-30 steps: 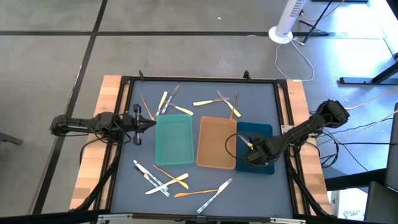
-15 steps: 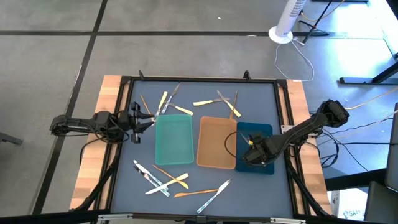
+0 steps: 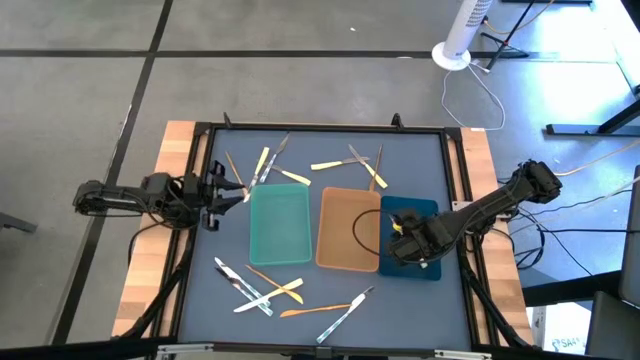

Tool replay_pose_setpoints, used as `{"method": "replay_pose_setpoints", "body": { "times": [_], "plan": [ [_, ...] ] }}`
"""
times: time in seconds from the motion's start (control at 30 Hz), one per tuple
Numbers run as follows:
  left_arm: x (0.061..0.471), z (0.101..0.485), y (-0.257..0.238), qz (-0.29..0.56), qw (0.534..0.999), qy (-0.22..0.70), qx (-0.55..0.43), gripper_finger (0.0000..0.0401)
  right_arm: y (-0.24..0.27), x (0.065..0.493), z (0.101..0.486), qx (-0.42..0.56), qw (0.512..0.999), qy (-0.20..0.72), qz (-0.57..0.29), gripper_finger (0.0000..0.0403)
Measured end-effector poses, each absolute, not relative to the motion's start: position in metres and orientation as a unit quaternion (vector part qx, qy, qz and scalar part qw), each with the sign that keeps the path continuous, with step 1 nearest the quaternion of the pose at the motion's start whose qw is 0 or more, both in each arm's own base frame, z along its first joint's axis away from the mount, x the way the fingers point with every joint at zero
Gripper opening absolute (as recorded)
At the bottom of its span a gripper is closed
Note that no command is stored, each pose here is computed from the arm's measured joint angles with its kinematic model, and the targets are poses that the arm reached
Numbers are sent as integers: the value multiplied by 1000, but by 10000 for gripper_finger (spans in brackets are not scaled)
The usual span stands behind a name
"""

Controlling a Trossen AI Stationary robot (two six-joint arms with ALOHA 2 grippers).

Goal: Sort silverware by color (type)
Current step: Put the gold knife into the green bin

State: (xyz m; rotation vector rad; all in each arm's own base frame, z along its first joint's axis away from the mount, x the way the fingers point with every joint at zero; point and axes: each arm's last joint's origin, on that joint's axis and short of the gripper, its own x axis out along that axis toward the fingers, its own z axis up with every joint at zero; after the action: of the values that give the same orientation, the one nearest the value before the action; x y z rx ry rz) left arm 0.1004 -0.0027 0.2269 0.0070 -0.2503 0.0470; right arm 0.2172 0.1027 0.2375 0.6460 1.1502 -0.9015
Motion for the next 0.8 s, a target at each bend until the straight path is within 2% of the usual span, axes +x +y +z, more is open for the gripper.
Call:
{"method": "replay_pose_setpoints", "body": {
  "times": [0.4, 0.8],
  "plan": [
    [153, 253, -15, -68, 995, 72, -11, 138, 108, 228, 241, 328, 720, 489, -368, 234],
    [201, 255, -59, -149, 961, 232, 16, 137, 109, 232, 242, 277, 756, 493, -330, 234]
  ]
}}
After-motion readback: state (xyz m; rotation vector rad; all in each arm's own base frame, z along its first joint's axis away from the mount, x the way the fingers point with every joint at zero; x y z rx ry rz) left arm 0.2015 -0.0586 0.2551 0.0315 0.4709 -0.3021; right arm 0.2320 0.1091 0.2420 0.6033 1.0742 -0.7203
